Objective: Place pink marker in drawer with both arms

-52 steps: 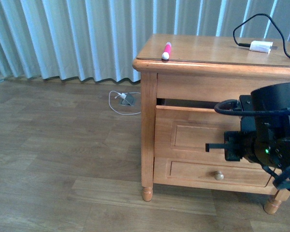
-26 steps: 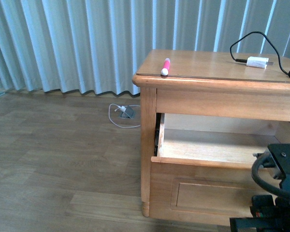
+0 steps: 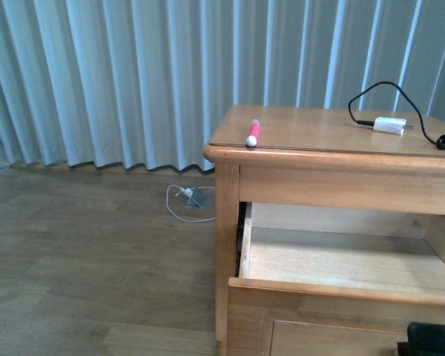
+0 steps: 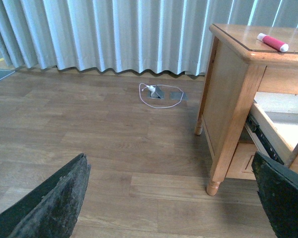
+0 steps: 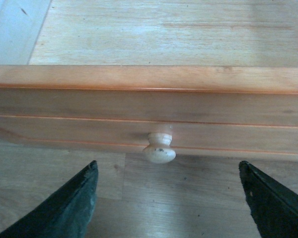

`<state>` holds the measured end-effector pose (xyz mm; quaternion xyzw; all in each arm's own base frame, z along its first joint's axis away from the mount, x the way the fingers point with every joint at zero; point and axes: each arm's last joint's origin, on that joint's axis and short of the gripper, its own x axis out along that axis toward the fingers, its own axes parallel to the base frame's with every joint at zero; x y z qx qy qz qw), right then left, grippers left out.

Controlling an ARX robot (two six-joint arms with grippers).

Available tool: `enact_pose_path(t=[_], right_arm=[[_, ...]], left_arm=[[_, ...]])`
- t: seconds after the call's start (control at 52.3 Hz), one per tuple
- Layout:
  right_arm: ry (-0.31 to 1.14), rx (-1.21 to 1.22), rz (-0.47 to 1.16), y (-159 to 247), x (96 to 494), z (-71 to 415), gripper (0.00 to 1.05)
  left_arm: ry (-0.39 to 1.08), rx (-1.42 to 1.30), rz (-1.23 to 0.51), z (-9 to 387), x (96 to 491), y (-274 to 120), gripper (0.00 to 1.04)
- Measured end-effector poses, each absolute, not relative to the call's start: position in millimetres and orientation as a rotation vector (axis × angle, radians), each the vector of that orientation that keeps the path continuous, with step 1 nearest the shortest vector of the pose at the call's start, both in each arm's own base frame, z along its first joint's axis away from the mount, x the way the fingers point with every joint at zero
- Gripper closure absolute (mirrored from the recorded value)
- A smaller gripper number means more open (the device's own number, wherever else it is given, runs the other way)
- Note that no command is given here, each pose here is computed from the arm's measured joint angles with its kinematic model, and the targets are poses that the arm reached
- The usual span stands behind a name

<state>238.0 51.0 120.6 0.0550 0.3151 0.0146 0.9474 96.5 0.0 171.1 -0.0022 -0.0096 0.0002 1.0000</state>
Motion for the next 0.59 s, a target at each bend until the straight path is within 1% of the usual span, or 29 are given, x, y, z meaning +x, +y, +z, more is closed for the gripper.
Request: enact_pose_path(t=[0.057,0.096,0.172,0.593], right_arm=[[0.636,0.121,0.042,47.4,226.1,131.6,0.09],[0.629,0.128,0.047,45.2,220.3,137.7,0.06],[0.605,0.145,0.06,39.4,207.9,153.2,0.09],[0.432,0.203,0.12,0.7,135.3,234.4,0.08]], left_arm=[[-0.019,-0.004,0.0,171.1,96.5,0.0,0.06],[-0.019,-0.004,0.0,171.1,96.5,0.0,0.06],[-0.019,-0.004,0.0,171.1,96.5,0.0,0.06],[-0.019,-0.004,0.0,171.1,96.5,0.0,0.06]])
